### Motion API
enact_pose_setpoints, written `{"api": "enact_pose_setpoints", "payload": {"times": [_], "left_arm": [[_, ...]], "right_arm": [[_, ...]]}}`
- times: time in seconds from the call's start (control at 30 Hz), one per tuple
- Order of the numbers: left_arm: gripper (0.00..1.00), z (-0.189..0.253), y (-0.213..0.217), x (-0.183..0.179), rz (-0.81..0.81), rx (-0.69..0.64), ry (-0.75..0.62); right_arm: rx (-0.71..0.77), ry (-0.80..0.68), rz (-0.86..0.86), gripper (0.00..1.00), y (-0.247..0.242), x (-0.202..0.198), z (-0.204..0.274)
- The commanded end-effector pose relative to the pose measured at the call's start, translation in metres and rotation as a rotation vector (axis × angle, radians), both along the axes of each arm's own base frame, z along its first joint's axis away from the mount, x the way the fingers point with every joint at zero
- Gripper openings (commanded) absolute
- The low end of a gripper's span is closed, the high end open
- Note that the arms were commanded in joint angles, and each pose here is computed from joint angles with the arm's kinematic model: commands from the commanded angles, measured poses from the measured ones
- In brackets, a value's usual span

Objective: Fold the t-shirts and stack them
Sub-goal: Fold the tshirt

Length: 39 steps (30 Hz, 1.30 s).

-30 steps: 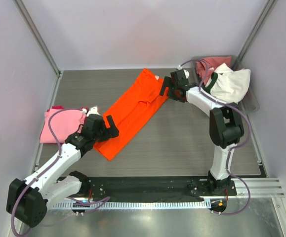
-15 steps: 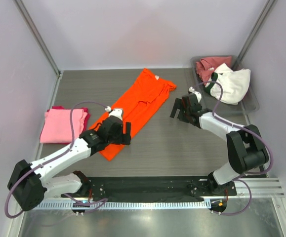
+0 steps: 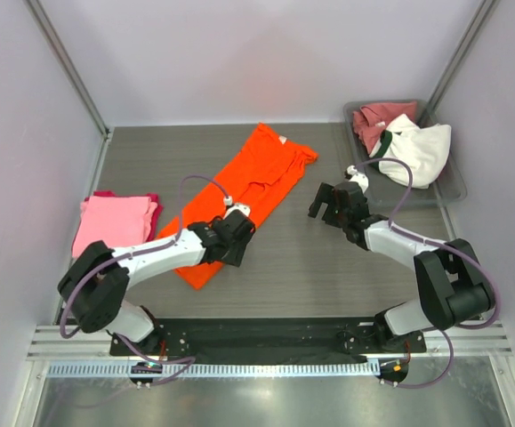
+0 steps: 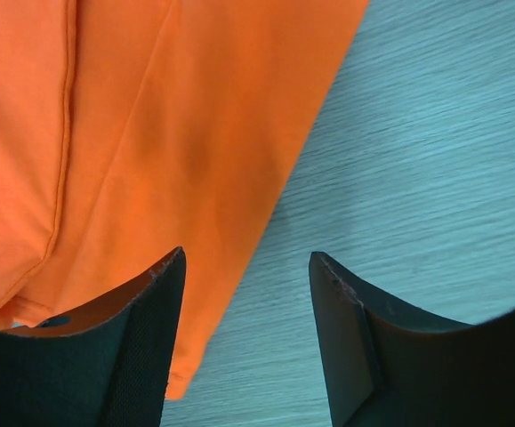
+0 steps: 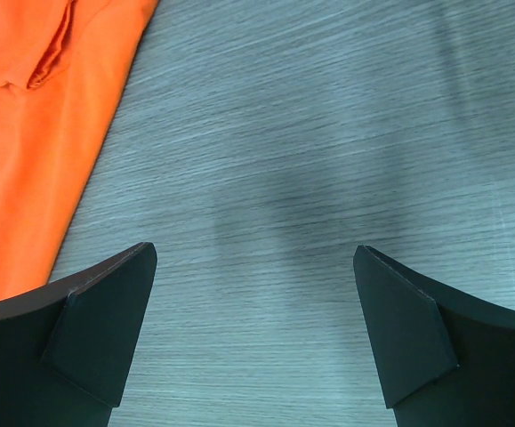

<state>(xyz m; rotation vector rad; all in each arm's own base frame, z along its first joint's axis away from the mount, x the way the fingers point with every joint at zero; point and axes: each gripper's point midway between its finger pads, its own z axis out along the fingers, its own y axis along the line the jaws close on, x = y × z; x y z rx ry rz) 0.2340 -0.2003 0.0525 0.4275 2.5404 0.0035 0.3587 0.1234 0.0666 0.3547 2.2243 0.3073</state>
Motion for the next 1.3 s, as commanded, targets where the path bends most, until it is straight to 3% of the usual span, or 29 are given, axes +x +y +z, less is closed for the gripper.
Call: {"api": "enact_pose_setpoints", "payload": {"times": [0.0, 0.37, 0.57, 0.7, 0.87, 1.17, 1.27], "left_arm": [[0.58, -0.003, 0.004, 0.004, -0.007, 0.065, 0.008], [0.41, -0.029, 0.014, 0.003, 0.042, 0.136, 0.077], [0.22, -0.045, 0.009, -0.008, 0.036, 0.12, 0.167], [0.0, -0.046, -0.009, -0.017, 0.012, 0.031, 0.221], [0.0, -0.031, -0.058, -0.019, -0.008, -0.146, 0.24], [0.02, -0.005, -0.2, -0.009, -0.063, -0.383, 0.248], [0.42, 0.017, -0.23, -0.01, -0.096, -0.449, 0.216]], "right_arm": [[0.05, -0.115, -0.01, 1.0, 0.004, 0.012, 0.027], [0.059, -0.124, -0.009, 0.99, 0.005, 0.01, 0.026], [0.055, -0.139, -0.026, 1.0, 0.0, 0.009, 0.029], [0.047, -0.149, -0.043, 1.0, -0.004, 0.008, 0.032], [0.014, -0.154, -0.104, 0.99, -0.018, 0.004, 0.037], [-0.097, -0.138, -0.297, 1.0, -0.069, -0.024, 0.066], [-0.121, -0.117, -0.319, 1.0, -0.079, -0.036, 0.069]]}}
